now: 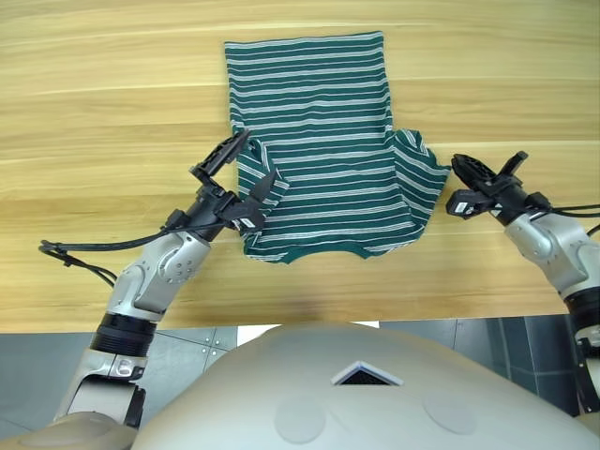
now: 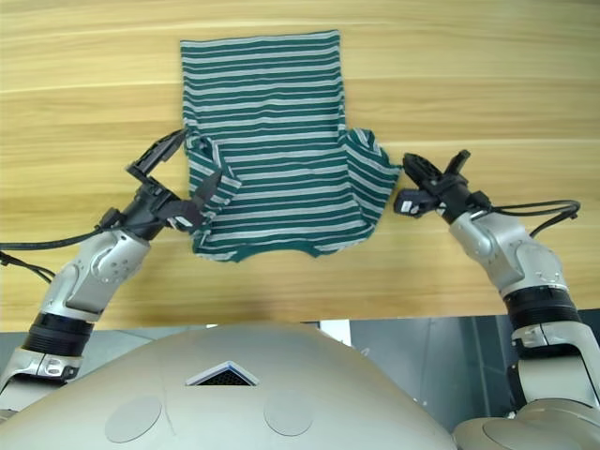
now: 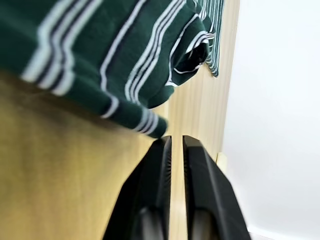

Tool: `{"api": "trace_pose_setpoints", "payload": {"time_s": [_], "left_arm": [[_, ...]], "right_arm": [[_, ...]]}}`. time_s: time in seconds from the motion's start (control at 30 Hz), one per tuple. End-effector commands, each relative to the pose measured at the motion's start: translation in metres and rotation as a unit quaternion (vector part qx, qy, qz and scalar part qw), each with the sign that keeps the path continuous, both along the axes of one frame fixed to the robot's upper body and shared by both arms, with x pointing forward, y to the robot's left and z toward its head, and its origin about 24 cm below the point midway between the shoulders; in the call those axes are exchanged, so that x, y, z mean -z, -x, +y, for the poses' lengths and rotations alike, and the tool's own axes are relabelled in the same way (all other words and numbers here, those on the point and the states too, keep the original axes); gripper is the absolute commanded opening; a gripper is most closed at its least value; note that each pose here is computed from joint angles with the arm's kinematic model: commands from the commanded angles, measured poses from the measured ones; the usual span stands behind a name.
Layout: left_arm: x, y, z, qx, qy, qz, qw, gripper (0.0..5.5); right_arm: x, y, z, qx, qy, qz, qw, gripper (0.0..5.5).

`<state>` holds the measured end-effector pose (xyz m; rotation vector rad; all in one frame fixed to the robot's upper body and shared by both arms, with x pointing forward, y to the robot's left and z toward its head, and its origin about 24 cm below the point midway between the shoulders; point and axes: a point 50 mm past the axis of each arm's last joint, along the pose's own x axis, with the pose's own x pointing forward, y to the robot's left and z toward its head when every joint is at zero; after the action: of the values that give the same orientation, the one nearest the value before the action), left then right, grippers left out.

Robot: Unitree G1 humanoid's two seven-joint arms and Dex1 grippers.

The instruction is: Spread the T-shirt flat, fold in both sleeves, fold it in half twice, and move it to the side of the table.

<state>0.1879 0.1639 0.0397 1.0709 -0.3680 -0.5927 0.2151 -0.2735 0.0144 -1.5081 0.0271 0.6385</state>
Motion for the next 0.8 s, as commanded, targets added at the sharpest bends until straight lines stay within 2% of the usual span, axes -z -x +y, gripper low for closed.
{"api": "trace_pose_setpoints", "payload": {"time_s": [0.03,0.17,0.43,0.63,0.8], "left_arm": [[0.002,0.002,-0.002,0.007,-0.012,0.010,1.000,4.48],[0.005,0.004,-0.003,0.011,-0.015,0.016,1.000,4.48],[0.007,0.007,0.003,-0.001,-0.021,0.020,1.000,4.48],[0.008,0.006,-0.001,0.006,-0.020,0.021,1.000,4.48],[0.009,0.006,-0.003,0.008,-0.021,0.023,0.999,4.48]], "right_arm": [[0.030,0.020,0.002,-0.004,0.025,0.076,0.997,0.04],[0.035,0.022,-0.002,0.001,0.040,0.085,0.996,0.04],[-0.008,0.037,-0.029,0.028,0.066,0.033,0.997,1.68],[0.001,0.048,-0.007,-0.010,0.050,0.071,0.996,1.68],[0.013,0.038,0.012,-0.037,0.032,0.077,0.996,1.68]]}}
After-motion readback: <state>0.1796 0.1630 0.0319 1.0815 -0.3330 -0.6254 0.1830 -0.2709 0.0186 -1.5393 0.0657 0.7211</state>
